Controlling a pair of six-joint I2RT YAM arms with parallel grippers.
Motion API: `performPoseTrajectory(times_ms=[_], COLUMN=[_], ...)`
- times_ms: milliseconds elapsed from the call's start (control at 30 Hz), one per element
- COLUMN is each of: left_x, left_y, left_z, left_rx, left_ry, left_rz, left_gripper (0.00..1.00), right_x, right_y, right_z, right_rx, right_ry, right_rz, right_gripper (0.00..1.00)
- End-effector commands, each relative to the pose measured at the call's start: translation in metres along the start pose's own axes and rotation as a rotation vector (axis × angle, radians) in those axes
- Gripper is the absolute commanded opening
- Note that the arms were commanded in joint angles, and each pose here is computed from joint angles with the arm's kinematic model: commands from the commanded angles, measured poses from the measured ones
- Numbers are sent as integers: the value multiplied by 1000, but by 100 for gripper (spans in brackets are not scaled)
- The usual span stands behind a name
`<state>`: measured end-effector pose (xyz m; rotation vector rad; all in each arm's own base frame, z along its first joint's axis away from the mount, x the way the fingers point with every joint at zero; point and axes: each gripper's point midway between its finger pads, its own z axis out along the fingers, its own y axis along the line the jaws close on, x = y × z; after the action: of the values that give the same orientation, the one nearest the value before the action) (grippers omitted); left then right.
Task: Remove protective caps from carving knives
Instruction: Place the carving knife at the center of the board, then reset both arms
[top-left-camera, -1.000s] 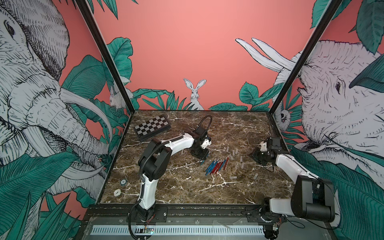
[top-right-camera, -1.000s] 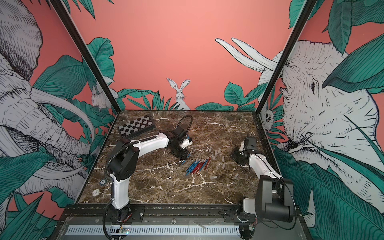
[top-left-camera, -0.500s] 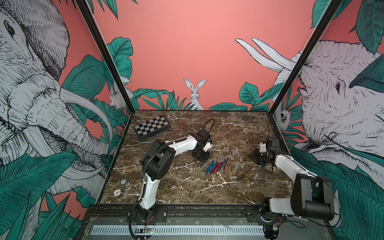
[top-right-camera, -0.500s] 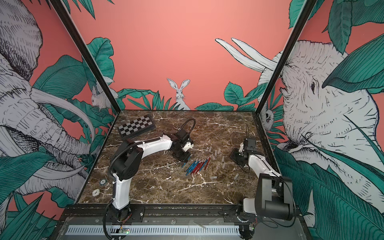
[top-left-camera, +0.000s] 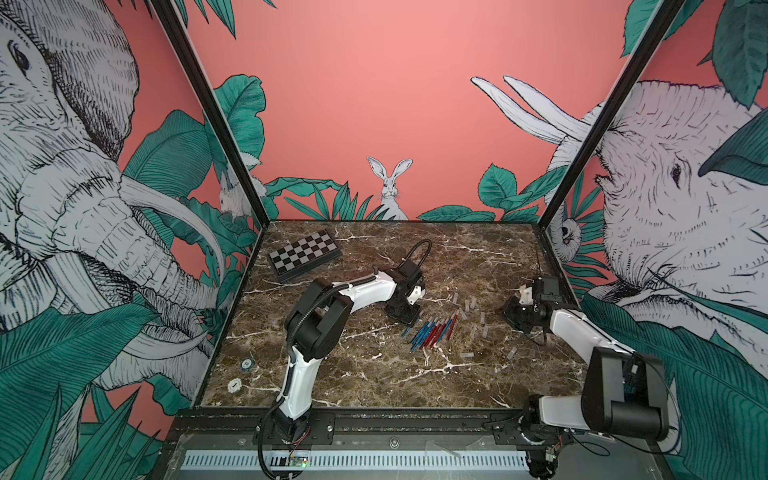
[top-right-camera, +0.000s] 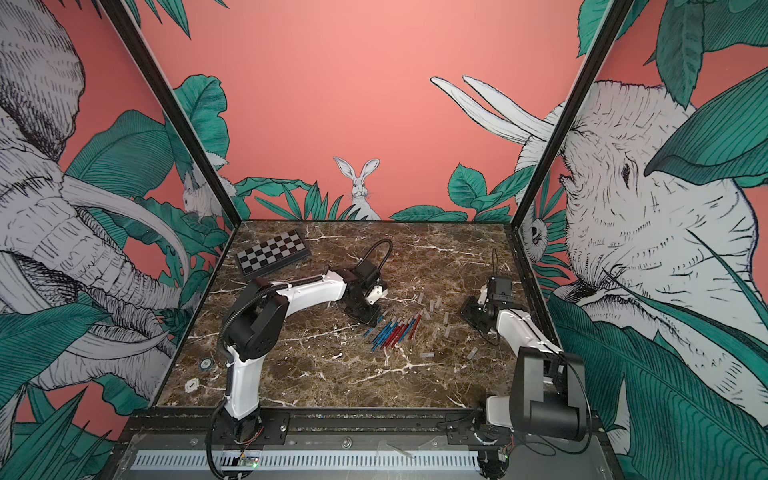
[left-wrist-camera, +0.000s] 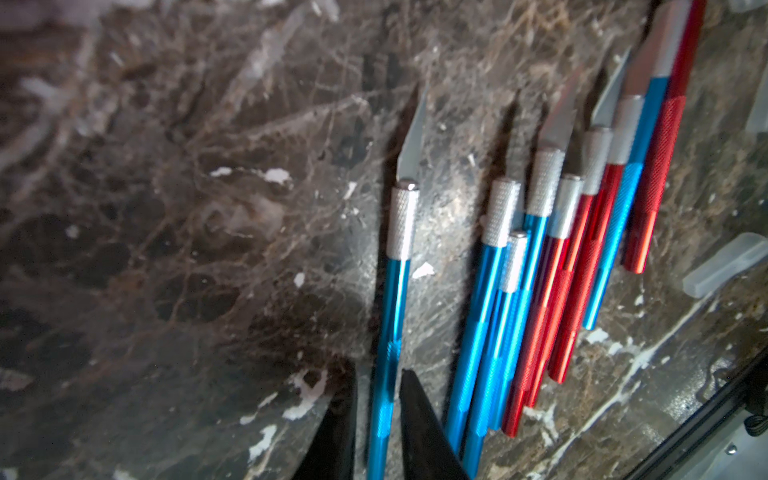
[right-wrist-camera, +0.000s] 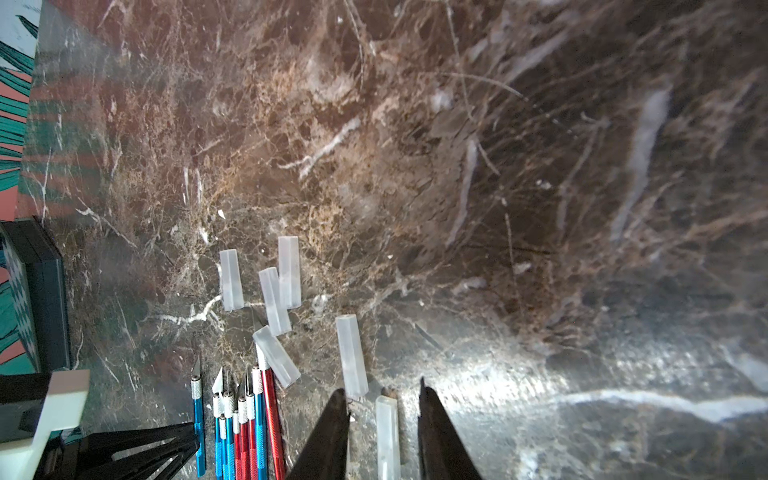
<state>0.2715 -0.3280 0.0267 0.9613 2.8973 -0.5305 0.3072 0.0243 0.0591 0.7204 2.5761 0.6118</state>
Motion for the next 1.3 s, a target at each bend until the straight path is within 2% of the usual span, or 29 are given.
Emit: performPoseTrajectory(times_ms=[0, 233, 400, 600, 667, 700, 800, 933, 967, 1000, 1033, 1133, 1267], left_x=[-2, -23, -46, -76, -83, -85, -90, -89, -88, -86, -85, -78, -63], left_y=[-4, -19, -36, -42, -34, -27, -9, 25, 37, 50, 58, 86, 121], left_z=[-11, -48, -93, -158, -178, -186, -202, -213, -215, -216, -218, -223, -237], left_rx=[-10, 7, 22, 64, 37, 17, -61, -129, -152, -177, -195, -280, -500], left_ry=[-12, -95, -217, -424, -492, -521, -611, -722, -738, -753, -770, -830, -939], left_rz=[1, 37, 121, 215, 236, 246, 270, 248, 230, 209, 192, 158, 132], left_gripper=[26, 40, 63, 79, 95, 97, 99, 99, 99, 99, 99, 99, 99], right_x=[1, -1, -5, -20, -29, -34, -53, -77, -84, -91, -96, -114, -129], right_y=[-3, -1, 1, 9, 16, 20, 32, 44, 48, 51, 52, 57, 63], right_z=[0, -4, -8, -20, -26, -29, -42, -58, -62, -66, -68, -70, -60], right_rx=[0, 1, 4, 8, 0, -7, -17, -3, 7, 21, 41, 101, 154], right_ry=[-8, -19, -33, -82, -110, -126, -187, -266, -290, -318, -336, -400, -483], right_rz=[4, 2, -8, -26, -40, -54, -96, -155, -178, -202, -224, -296, -401], right_gripper=[29, 29, 29, 33, 36, 38, 43, 59, 65, 85, 98, 98, 98])
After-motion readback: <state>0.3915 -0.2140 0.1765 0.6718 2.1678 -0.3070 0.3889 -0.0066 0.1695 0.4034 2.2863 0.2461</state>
